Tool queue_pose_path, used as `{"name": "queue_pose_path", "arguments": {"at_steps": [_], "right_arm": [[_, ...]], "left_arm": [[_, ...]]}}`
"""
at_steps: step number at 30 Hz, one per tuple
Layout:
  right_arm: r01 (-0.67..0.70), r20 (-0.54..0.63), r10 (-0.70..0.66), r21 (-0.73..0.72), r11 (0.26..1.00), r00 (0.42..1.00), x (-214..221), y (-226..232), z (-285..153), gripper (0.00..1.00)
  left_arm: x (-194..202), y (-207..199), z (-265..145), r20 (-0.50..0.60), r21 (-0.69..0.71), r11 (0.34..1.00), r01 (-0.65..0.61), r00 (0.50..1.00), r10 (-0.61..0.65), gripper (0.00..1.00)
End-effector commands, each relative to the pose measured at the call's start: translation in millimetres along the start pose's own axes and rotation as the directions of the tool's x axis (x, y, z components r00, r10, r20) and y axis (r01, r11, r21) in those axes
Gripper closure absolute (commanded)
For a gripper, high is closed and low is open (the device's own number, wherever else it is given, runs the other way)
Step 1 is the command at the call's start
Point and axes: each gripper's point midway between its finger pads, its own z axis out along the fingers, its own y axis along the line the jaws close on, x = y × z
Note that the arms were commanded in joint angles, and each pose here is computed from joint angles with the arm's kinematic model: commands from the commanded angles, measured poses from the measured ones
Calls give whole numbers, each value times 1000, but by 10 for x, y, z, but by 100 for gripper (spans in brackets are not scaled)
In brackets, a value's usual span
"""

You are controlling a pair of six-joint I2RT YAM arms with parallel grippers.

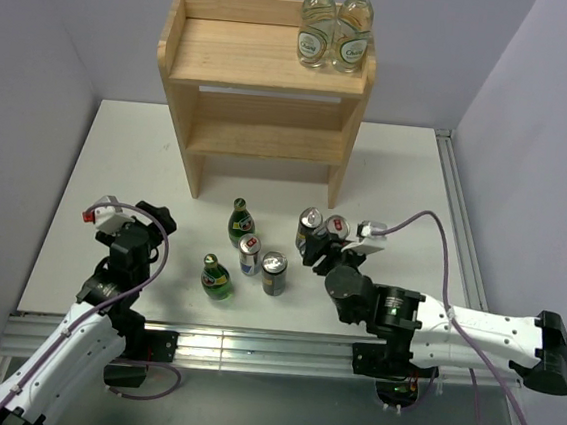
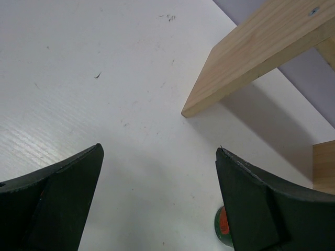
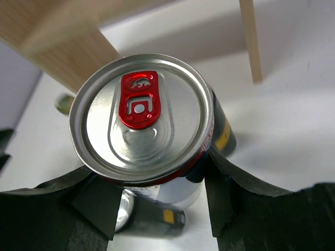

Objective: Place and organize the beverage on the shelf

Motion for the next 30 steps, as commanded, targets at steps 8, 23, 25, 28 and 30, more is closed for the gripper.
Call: {"name": "queue_pose_path", "arguments": {"at_steps": [8,23,25,28,30], "right_arm": [[56,190,-38,-86,995,981,-1418,733,322,100],[81,225,-79,0,997,971,-2077,781,1301,100],[104,203,-106,25,994,973,-1972,752,1457,100],[120,193,-126,45,992,973,-1915,720,1567,100],[135,186,-144,61,989,972,-1863,664,1683,100]], "left_arm": [[-70,-89,33,19,8,1000,6,1000,-6,4],[-55,-114,48,12,16,1000,-5,1000,5,4],[-61,-112,46,14,16,1000,-4,1000,4,4],[-64,-109,42,16,16,1000,0,1000,0,4],[-78,-103,33,23,16,1000,9,1000,-10,4]]}}
